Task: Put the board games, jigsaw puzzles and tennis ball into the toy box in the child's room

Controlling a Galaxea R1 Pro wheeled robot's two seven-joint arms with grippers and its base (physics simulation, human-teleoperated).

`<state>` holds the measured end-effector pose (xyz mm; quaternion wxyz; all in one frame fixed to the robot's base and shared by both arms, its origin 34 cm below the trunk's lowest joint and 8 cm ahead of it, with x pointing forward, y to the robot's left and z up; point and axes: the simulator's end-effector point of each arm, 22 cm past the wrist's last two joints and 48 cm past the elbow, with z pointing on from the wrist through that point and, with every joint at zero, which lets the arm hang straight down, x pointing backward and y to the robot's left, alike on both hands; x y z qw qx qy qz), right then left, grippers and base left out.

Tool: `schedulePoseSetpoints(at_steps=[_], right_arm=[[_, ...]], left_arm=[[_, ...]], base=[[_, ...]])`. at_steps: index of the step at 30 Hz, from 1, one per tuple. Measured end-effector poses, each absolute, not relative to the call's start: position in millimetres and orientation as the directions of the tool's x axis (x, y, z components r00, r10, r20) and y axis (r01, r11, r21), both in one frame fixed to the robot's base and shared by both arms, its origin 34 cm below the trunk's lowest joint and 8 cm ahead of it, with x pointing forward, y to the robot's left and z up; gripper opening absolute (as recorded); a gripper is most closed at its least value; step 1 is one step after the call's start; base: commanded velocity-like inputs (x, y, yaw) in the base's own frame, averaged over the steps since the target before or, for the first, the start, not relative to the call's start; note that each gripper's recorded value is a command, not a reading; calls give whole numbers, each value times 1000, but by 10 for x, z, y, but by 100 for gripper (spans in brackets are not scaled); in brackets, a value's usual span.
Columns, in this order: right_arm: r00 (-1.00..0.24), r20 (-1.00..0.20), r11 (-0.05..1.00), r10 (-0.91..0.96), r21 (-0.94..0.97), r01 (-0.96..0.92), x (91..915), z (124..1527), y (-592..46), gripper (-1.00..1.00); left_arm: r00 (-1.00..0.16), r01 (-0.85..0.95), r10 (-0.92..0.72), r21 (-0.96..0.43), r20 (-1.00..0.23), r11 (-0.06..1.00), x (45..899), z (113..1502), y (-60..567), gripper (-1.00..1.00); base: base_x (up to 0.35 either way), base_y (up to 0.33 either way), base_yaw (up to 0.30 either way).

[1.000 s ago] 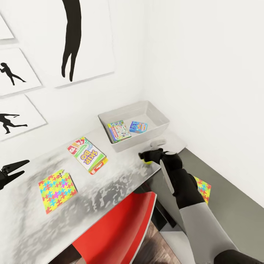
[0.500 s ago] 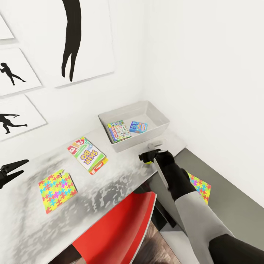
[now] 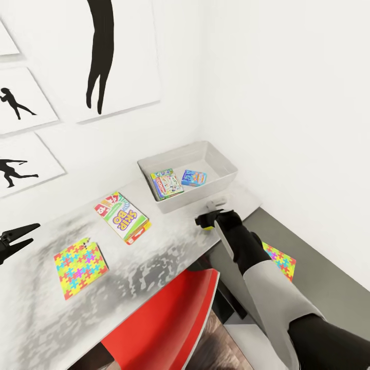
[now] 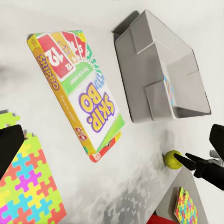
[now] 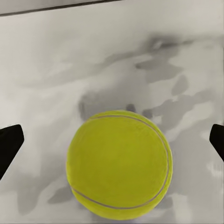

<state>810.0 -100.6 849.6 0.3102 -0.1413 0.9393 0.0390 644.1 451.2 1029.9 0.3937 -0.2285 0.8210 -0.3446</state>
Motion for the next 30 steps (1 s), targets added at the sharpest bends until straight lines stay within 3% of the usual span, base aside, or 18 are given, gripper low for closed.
schedulePoseSetpoints(at_steps=[20, 21, 30], right_arm=[[-797, -546, 954, -259, -16, -299, 8050, 8230, -1012, 100], [-797, -546, 954, -259, -16, -299, 8051, 8231, -1011, -100], [-796, -546, 954, -261, -18, -301, 8049, 8232, -1011, -100]], left_arm=[[-586, -103, -647, -747, -488, 657, 6441, 10300, 4507, 100], [-586, -103, -647, -747, -488, 657, 6441, 10300, 4507, 100], [-584, -100, -648, -748, -489, 656, 6441, 10310, 4508, 100]], base=[[0, 0, 0], [0, 0, 0], [0, 0, 0]])
